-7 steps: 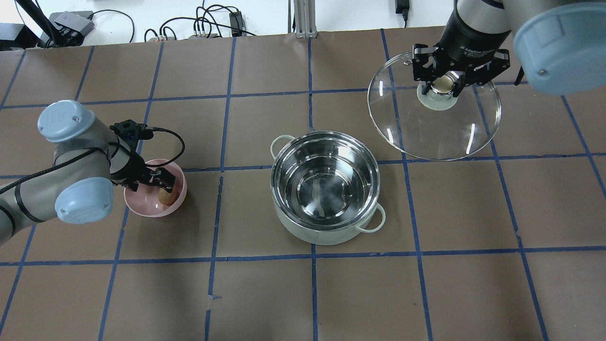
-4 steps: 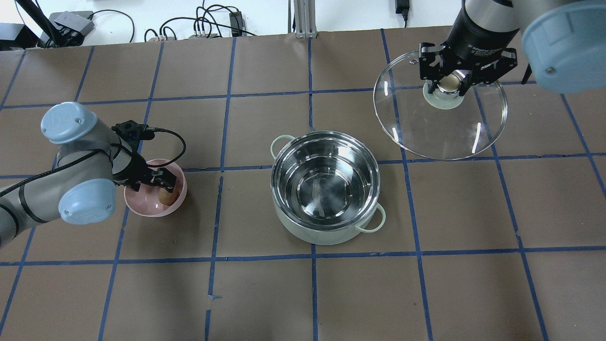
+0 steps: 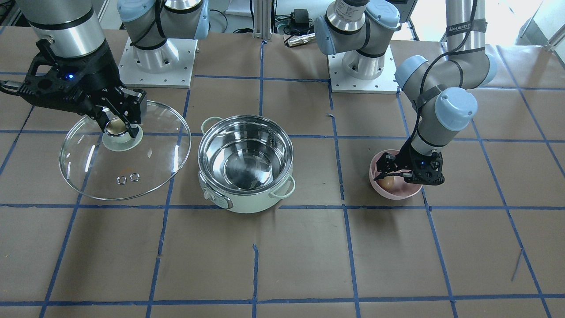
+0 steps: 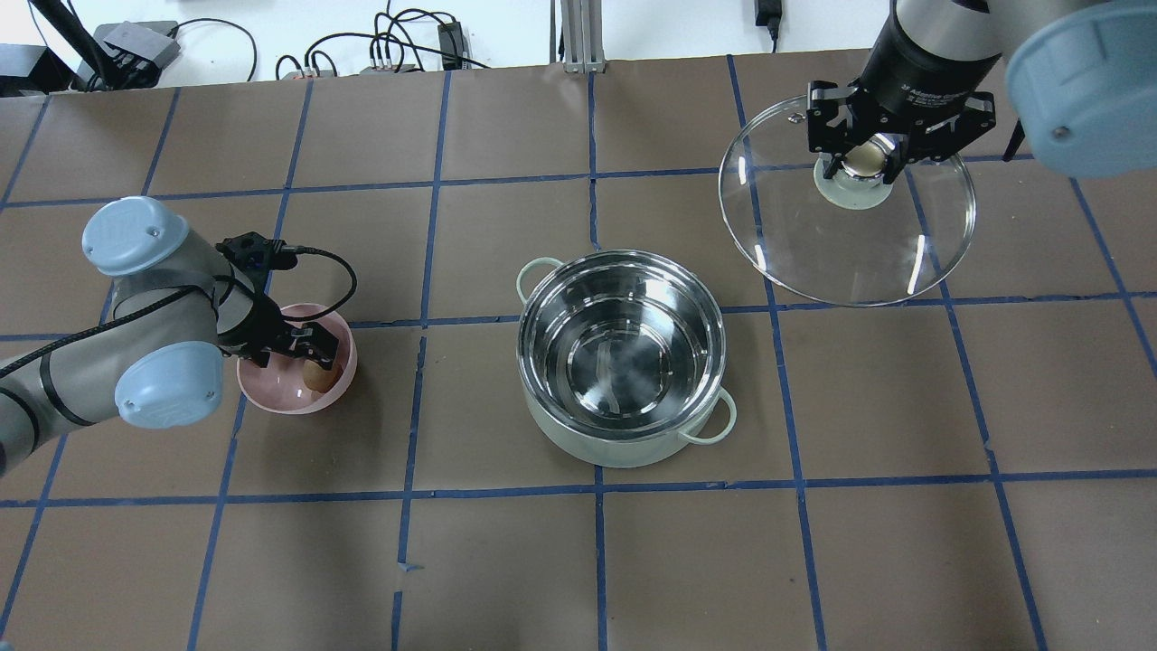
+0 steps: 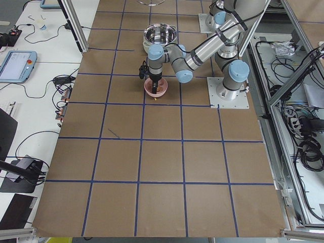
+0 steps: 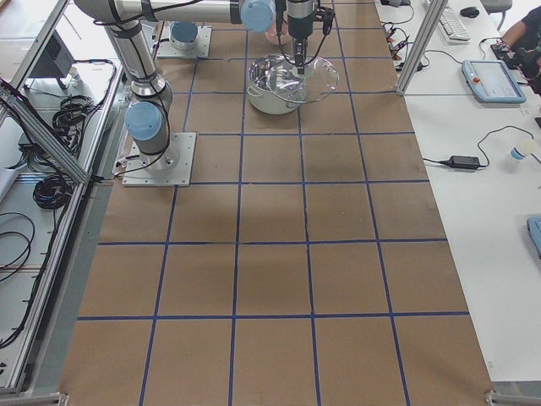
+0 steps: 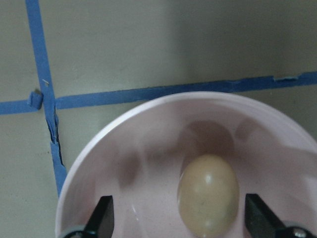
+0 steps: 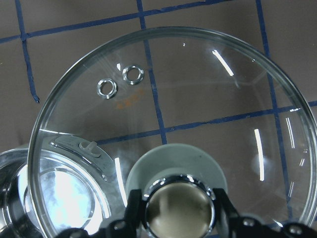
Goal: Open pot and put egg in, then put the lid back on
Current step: 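Close the left gripper around the egg in the pink bowl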
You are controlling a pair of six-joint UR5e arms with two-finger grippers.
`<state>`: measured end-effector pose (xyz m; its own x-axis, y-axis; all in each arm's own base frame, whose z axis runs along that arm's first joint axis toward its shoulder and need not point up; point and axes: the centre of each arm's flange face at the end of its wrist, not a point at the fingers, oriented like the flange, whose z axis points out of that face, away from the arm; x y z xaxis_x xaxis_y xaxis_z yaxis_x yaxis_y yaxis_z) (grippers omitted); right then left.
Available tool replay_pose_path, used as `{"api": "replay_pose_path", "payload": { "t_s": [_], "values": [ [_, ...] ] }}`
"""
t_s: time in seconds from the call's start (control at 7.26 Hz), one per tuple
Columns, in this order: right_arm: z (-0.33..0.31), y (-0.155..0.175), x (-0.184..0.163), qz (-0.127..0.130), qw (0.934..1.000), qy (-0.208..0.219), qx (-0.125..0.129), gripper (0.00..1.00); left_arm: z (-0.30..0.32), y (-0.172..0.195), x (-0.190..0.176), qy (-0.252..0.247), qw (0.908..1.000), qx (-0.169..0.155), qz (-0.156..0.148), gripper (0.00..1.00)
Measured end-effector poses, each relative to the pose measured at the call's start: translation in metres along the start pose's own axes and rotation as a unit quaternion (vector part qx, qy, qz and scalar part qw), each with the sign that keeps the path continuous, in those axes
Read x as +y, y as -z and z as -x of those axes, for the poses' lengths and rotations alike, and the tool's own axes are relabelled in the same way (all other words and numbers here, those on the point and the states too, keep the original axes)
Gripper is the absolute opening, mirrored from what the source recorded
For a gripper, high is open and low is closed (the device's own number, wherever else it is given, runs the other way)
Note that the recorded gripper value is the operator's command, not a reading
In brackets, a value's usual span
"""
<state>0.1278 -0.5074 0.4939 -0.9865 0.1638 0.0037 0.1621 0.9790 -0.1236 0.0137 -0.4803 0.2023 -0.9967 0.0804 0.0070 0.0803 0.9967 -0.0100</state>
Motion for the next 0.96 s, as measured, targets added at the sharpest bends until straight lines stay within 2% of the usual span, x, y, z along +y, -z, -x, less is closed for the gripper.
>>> {"api": "replay_pose_path", "payload": {
  "t_s": [0.83,0.96],
  "values": [
    [-0.0058,0.0115,0.0087,0.001,0.9999,0.012,0.0,0.35,-0.0009,-0.0095,-0.0023,-0.001,1.0,0.003,0.005,0.82],
    [-0.0072,0.0117,0.0082,0.0,0.9999,0.012,-0.001,0.35,-0.0013,-0.0106,-0.0025,-0.002,1.0,0.003,0.005,0.69]
  ]
}}
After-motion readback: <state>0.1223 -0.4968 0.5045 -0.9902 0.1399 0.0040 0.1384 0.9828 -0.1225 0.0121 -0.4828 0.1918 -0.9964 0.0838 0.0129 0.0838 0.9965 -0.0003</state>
